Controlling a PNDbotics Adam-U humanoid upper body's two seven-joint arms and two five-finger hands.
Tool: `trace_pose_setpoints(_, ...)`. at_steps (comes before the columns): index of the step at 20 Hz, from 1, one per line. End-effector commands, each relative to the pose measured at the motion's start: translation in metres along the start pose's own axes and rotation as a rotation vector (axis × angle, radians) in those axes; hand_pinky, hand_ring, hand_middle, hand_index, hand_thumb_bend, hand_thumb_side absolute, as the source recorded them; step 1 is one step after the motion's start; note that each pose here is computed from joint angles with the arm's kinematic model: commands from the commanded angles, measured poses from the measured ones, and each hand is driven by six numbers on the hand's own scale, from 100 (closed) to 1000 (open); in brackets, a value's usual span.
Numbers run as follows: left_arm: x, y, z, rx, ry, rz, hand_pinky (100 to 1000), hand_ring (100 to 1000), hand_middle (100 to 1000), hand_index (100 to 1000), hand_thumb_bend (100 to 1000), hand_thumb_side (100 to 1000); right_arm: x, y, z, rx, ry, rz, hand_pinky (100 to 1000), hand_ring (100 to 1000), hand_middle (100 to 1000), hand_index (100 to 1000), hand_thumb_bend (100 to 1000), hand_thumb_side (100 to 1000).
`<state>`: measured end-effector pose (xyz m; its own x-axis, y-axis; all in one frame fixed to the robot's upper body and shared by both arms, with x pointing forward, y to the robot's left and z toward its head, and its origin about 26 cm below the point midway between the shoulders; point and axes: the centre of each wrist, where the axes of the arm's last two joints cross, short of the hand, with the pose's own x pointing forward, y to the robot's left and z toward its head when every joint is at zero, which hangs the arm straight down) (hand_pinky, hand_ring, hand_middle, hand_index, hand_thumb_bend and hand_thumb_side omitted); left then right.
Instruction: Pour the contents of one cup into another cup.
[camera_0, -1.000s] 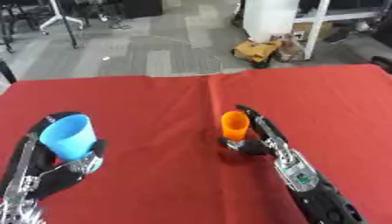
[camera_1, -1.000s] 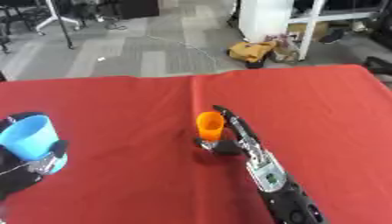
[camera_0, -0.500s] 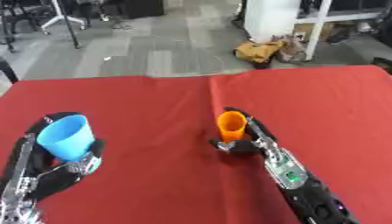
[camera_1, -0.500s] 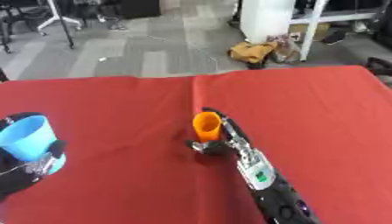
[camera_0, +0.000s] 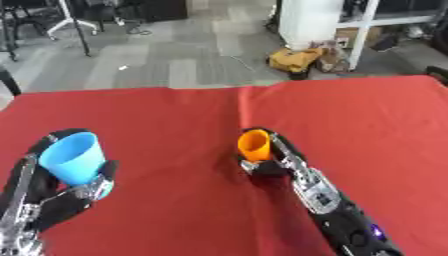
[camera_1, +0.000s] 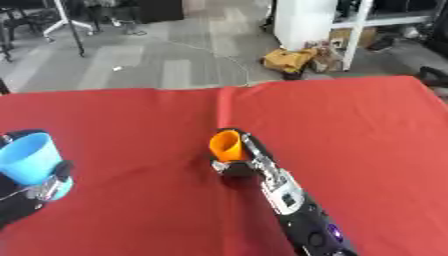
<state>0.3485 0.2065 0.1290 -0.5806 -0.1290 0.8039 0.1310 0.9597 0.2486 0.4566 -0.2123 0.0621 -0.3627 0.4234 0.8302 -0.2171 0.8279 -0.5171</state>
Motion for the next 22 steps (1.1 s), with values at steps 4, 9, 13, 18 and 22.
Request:
trace_pose_setpoints(4, 0.003, 0.003, -0.003, -0.004, -0.016, -0.022, 545, 382, 405, 704, 448, 100, 0.035, -0.017, -0.017, -0.044, -0.110, 0.026, 744, 432, 416, 791, 296, 100)
trace_pose_setpoints(9, 0.000, 0.004, -0.001, -0.008, -0.006, -0.031, 545, 382, 404, 703, 449, 100, 0.052, -0.025, -0.022, -0.055, -0.158, 0.025, 741, 430, 415, 788, 299, 100)
trace_pose_setpoints(13, -0.001, 0.004, 0.000, -0.013, 0.000, -0.037, 547, 381, 403, 699, 449, 100, 0.065, -0.030, -0.025, -0.058, -0.201, 0.022, 741, 433, 416, 788, 302, 100)
trace_pose_setpoints(18, 0.006, 0.008, -0.007, -0.021, -0.031, -0.048, 547, 383, 404, 699, 455, 100, 0.076, -0.021, -0.025, -0.021, -0.246, -0.008, 741, 435, 418, 788, 305, 100)
trace_pose_setpoints(22, 0.018, 0.016, -0.018, -0.039, -0.070, -0.069, 545, 383, 404, 699, 466, 100, 0.084, -0.005, -0.022, 0.036, -0.284, -0.048, 740, 435, 418, 787, 306, 100)
